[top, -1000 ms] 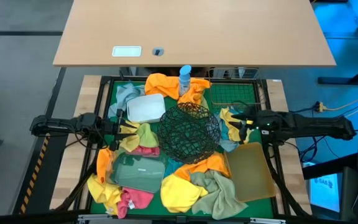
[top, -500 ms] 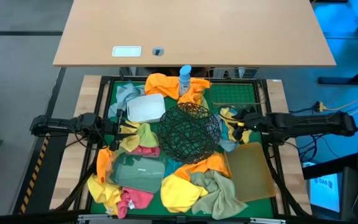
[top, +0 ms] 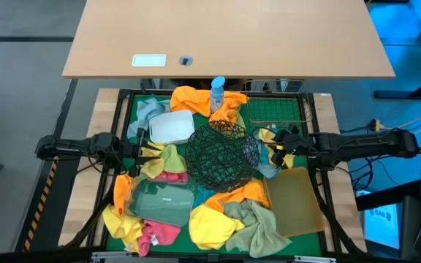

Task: Sort microfiber towel by color & place in baskets
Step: Put the yellow microfiber towel into the square wire basket

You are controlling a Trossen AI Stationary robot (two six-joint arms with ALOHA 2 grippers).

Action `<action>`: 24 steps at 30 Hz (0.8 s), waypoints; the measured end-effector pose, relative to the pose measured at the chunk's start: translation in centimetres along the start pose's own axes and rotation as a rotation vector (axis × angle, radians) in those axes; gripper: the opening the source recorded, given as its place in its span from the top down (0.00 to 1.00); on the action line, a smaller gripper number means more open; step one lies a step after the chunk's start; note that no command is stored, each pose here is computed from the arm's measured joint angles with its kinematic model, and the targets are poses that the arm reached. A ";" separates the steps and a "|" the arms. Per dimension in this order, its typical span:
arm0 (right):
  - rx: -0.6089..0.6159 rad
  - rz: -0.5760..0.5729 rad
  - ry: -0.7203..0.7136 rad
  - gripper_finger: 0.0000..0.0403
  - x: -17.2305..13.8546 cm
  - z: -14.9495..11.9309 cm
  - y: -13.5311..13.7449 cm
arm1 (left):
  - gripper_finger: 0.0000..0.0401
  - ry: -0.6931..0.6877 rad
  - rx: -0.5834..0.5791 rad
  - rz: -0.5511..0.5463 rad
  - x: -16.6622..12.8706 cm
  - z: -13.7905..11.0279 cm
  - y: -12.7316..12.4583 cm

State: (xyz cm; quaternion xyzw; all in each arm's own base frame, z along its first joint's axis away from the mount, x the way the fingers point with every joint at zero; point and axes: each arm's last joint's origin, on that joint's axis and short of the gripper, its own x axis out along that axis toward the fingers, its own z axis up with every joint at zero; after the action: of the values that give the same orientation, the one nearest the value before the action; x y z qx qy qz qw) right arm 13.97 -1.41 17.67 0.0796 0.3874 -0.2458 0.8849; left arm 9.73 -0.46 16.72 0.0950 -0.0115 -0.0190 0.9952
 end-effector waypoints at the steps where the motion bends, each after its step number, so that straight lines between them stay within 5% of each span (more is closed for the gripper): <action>1: -0.001 -0.001 0.002 0.72 0.0 0.0 0.0 | 0.70 0.000 0.000 0.000 0.0 0.0 0.0; 7: -0.003 0.016 0.009 0.98 0.1 0.0 0.1 | 0.70 0.000 0.000 0.000 0.0 0.0 0.0; 15: 0.000 0.030 -0.028 0.97 -0.3 0.7 0.2 | 0.70 0.000 0.000 0.000 0.0 0.0 0.0; 24: -0.046 0.072 -0.180 0.99 -3.5 5.4 0.6 | 0.70 0.000 0.000 0.000 0.0 0.0 0.0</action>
State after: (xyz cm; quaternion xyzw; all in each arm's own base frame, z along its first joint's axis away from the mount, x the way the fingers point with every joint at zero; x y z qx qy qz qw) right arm 15.71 -1.40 23.88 0.0506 0.3087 -0.2110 0.9261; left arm 9.73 -0.47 16.72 0.0950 -0.0117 -0.0192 0.9952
